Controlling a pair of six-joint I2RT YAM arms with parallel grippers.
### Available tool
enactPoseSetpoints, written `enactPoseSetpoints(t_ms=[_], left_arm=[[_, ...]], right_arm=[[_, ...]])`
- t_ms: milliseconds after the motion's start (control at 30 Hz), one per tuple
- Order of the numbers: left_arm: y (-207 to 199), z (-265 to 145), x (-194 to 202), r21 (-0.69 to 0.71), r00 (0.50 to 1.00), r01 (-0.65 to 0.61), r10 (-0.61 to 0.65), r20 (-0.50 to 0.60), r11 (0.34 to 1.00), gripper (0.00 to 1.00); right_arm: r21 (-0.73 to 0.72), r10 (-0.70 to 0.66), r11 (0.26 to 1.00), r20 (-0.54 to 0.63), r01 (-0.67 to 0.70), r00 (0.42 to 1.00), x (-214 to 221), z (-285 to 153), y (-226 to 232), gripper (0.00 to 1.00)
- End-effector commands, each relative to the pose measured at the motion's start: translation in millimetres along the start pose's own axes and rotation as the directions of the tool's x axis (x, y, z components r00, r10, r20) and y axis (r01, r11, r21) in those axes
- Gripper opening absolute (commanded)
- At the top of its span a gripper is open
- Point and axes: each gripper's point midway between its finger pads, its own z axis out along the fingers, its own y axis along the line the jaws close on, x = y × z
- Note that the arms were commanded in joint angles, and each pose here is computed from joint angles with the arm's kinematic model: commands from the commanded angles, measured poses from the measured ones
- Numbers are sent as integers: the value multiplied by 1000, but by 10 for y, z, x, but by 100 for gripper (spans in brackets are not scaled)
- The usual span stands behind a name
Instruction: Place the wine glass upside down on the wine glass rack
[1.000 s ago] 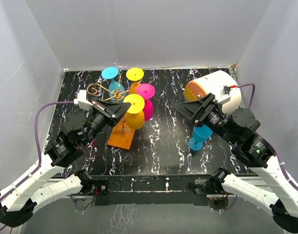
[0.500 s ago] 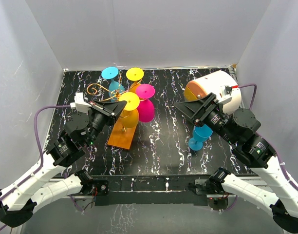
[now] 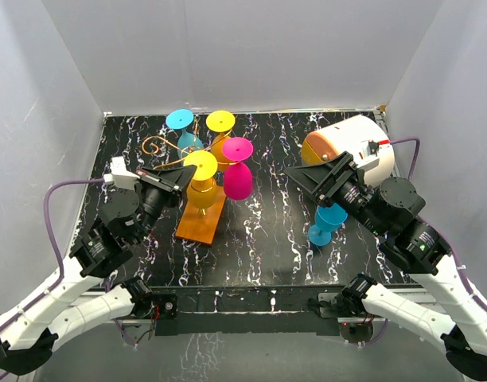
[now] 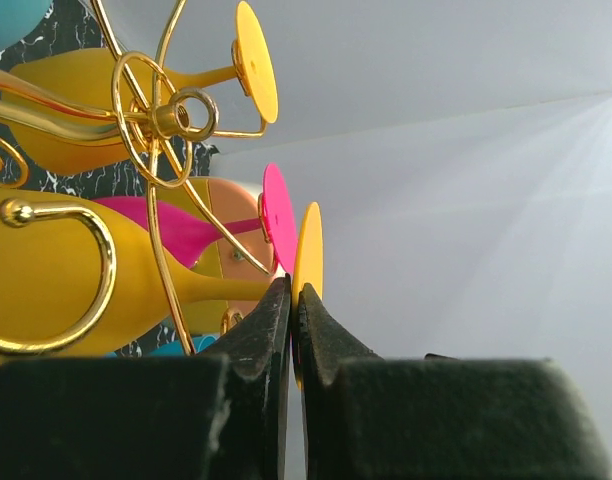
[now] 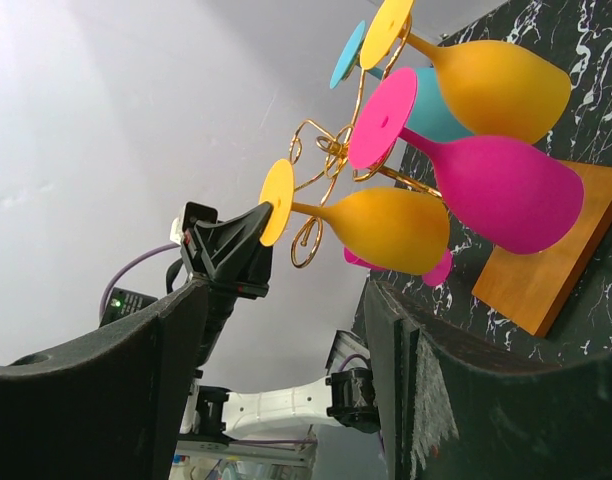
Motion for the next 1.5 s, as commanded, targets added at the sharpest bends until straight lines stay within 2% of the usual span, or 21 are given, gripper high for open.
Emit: enactPoseSetpoints(t_ms=[0,333,1000,1300,1467], left_arm=[[-90,-129,-164,29,999,9,-10,44,1000,0],[16,-278,-172,7,1000,20,-20,13,1000,0],[-130,-388,100,59,986,-37,46,-160,998,0],[-167,-332,164,69,982,-56,67,-177,996,0],[-204,-264,132,66,983,-96,105,-150,993,0]], right_arm=[[-33,-3,999,28,3,1000,-63,-13,88,62],[-27,-1,1000,27,2,1000,-55,7,68,62],[-21,3,1000,22,-2,1000,-34,-4,31,62],[-14,11,1000,22,-11,1000,-17,-20,-13,62],[-12,12,1000,21,-12,1000,-9,-26,-29,62]])
